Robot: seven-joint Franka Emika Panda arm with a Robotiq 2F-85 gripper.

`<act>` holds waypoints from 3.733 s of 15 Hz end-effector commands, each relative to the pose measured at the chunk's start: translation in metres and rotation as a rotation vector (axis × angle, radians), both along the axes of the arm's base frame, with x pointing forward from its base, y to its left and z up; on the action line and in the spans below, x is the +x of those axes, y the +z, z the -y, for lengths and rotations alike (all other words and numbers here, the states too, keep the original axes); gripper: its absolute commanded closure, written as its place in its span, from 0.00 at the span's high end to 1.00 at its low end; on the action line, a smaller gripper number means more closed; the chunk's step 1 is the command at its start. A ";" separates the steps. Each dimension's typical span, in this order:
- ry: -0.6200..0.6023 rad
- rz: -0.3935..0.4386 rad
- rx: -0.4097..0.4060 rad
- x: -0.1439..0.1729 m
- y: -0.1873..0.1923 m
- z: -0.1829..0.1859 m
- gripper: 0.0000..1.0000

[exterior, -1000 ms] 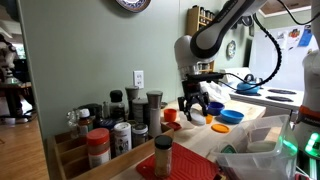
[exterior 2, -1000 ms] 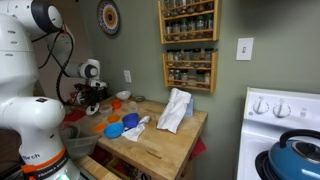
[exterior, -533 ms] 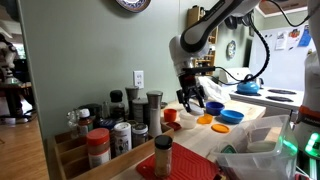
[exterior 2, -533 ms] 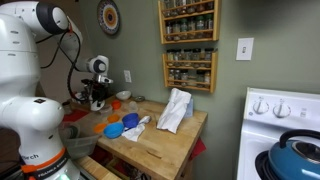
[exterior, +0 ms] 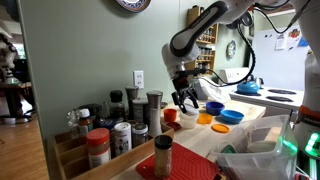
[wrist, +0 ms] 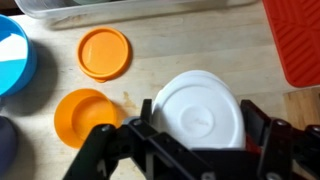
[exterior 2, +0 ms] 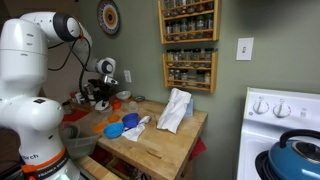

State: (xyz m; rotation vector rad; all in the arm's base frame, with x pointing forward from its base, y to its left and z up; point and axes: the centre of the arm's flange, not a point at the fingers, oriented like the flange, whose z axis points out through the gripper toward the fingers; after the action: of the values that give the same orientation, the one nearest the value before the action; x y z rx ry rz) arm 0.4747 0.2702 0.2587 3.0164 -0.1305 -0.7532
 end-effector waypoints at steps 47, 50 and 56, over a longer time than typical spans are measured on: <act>0.132 -0.098 -0.097 0.014 -0.018 -0.017 0.63; 0.134 -0.101 -0.098 0.014 -0.019 -0.018 0.67; 0.132 -0.100 -0.105 0.013 -0.016 -0.017 0.72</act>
State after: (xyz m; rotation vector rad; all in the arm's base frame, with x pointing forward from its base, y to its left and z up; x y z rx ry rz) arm 0.4846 0.2864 0.2426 2.8745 0.0123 -0.8459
